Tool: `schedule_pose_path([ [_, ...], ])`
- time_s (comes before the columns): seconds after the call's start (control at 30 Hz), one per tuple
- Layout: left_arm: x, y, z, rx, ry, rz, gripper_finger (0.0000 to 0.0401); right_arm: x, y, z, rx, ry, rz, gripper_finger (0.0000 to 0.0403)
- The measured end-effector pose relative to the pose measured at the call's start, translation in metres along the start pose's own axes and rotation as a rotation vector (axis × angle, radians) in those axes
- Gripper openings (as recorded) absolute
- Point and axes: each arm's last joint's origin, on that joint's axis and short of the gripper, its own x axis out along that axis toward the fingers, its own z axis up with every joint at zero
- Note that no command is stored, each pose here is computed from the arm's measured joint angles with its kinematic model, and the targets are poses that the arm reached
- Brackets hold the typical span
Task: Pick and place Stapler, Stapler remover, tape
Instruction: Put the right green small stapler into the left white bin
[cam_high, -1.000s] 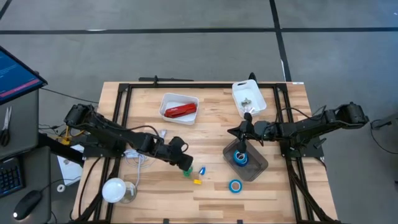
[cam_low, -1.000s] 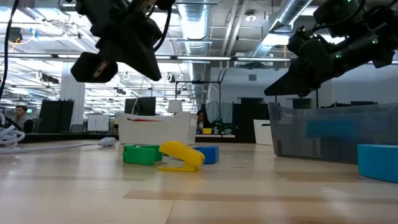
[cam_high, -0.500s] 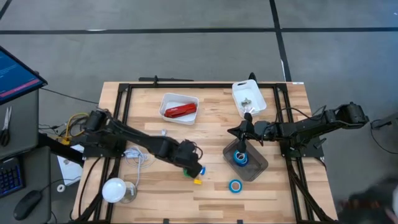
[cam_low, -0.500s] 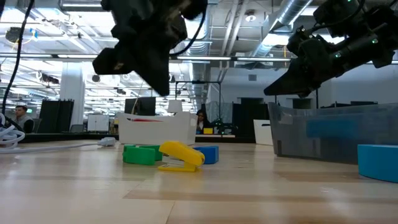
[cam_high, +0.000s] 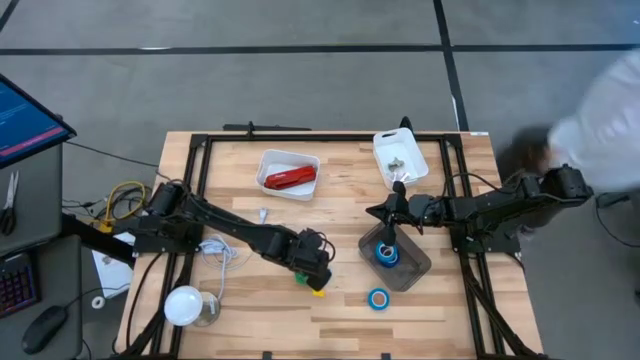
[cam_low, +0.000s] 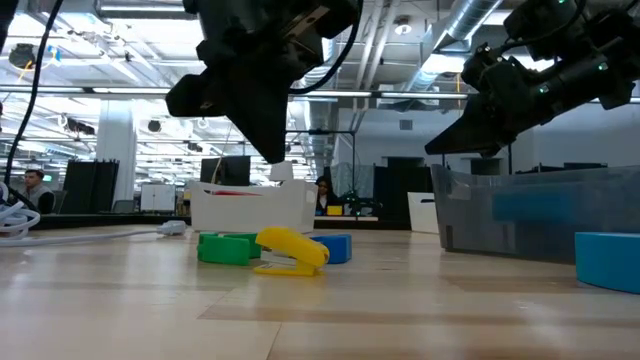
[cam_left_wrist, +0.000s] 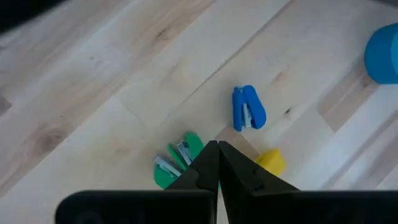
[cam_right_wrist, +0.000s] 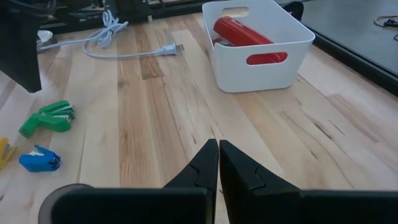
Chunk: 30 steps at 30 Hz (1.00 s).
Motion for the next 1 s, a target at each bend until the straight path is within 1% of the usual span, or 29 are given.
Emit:
schedule_pose_path([
  [0.13, 0.0, -0.001, -0.001, 0.055, 0.019, -0.017, 0.0004, 0.0, 0.0, 0.0, -0.001, 0.003, 0.0, 0.0008],
  [0.27, 0.007, 0.002, -0.003, 0.092, 0.027, -0.038, 0.0024, 0.0, 0.0, -0.002, -0.007, 0.023, -0.004, 0.0008],
  [0.4, 0.017, 0.003, -0.007, 0.09, 0.04, -0.093, 0.0059, 0.0, -0.001, -0.004, -0.012, 0.038, -0.007, 0.0008],
  [0.47, 0.02, 0.004, -0.008, 0.089, 0.037, -0.103, 0.0078, 0.0, -0.001, -0.004, -0.015, 0.039, -0.007, 0.0008],
  [0.73, 0.033, 0.019, -0.011, 0.082, 0.058, -0.053, 0.0135, 0.0, -0.001, -0.004, -0.021, 0.041, -0.006, 0.0008],
  [0.83, 0.038, 0.025, -0.009, 0.068, 0.059, -0.041, 0.0149, 0.0, -0.001, -0.004, -0.021, 0.041, -0.006, 0.0008],
  [1.0, 0.044, 0.029, -0.004, 0.05, 0.031, -0.078, 0.0156, 0.0, -0.001, -0.004, -0.021, 0.042, -0.007, 0.0008],
])
